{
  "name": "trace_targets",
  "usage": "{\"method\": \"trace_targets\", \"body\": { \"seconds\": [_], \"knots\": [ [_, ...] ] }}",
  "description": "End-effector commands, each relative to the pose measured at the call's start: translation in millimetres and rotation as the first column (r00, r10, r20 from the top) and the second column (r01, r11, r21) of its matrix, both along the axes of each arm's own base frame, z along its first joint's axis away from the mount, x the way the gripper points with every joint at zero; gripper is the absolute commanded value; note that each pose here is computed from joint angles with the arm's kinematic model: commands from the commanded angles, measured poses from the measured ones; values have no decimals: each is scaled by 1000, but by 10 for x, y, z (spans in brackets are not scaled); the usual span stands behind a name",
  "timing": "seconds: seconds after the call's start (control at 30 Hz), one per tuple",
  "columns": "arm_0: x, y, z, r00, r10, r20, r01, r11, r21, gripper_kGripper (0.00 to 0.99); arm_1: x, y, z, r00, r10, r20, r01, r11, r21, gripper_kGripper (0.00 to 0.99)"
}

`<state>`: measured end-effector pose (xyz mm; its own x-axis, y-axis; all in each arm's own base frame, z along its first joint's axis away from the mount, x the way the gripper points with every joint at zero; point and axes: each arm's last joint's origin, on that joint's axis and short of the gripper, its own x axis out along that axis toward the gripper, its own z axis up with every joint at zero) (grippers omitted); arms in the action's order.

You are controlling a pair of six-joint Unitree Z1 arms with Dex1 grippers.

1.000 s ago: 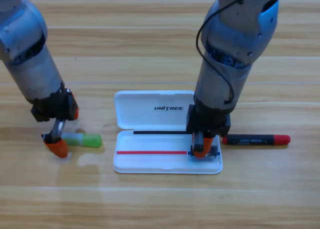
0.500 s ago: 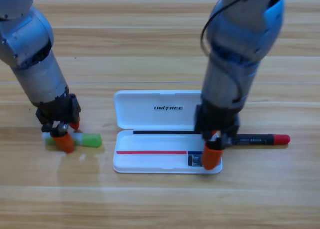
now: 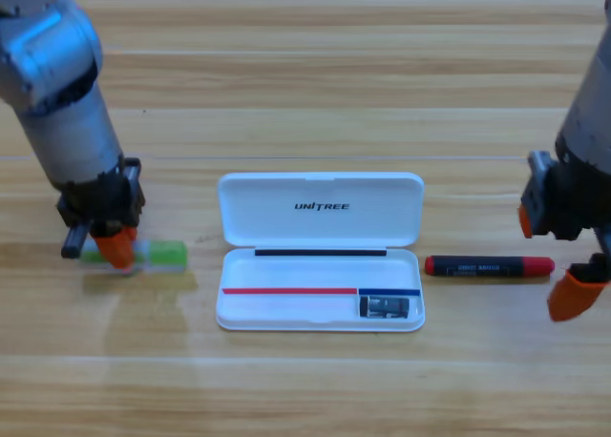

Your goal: Clean up eraser and pencils

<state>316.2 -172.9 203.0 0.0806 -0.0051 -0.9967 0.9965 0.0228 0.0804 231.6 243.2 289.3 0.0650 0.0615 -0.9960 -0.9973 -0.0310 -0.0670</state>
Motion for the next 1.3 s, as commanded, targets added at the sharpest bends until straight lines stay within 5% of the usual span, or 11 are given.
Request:
{"method": "trace_targets", "body": {
  "seconds": [0.03, 0.27, 0.57, 0.87, 1.0, 1.13, 1.3],
  "knots": [
    [-54, -127, 542, 999, 20, 42, -20, 1000, -5, 0, 530, -33, -692, 997, -57, -52, 53, 996, -73, 888],
    [-212, -557, 940, 999, 5, 39, -2, 997, -71, 0, 709, 107, -949, 999, -38, -31, 36, 998, -45, 888],
    [-285, -1206, 480, 994, -24, -107, 14, 996, -86, 0, 860, 166, -1102, 999, -22, -27, 21, 999, -47, 887],
    [-265, -1421, 154, 984, -28, -173, 18, 998, -59, 0, 953, 152, -1247, 999, -18, -40, 16, 998, -59, 810],
    [-250, -1472, 75, 982, -28, -187, 18, 998, -55, 0, 944, 153, -1282, 998, 0, -60, -4, 998, -58, 500],
    [-262, -1542, 19, 980, -38, -196, 28, 998, -55, 0, 937, 151, -1330, 997, 23, -76, -28, 998, -62, 0],
    [-283, -1612, -19, 978, -51, -200, 40, 998, -57, 0, 935, 151, -1345, 996, 29, -81, -34, 997, -64, 0]
  ]
}}
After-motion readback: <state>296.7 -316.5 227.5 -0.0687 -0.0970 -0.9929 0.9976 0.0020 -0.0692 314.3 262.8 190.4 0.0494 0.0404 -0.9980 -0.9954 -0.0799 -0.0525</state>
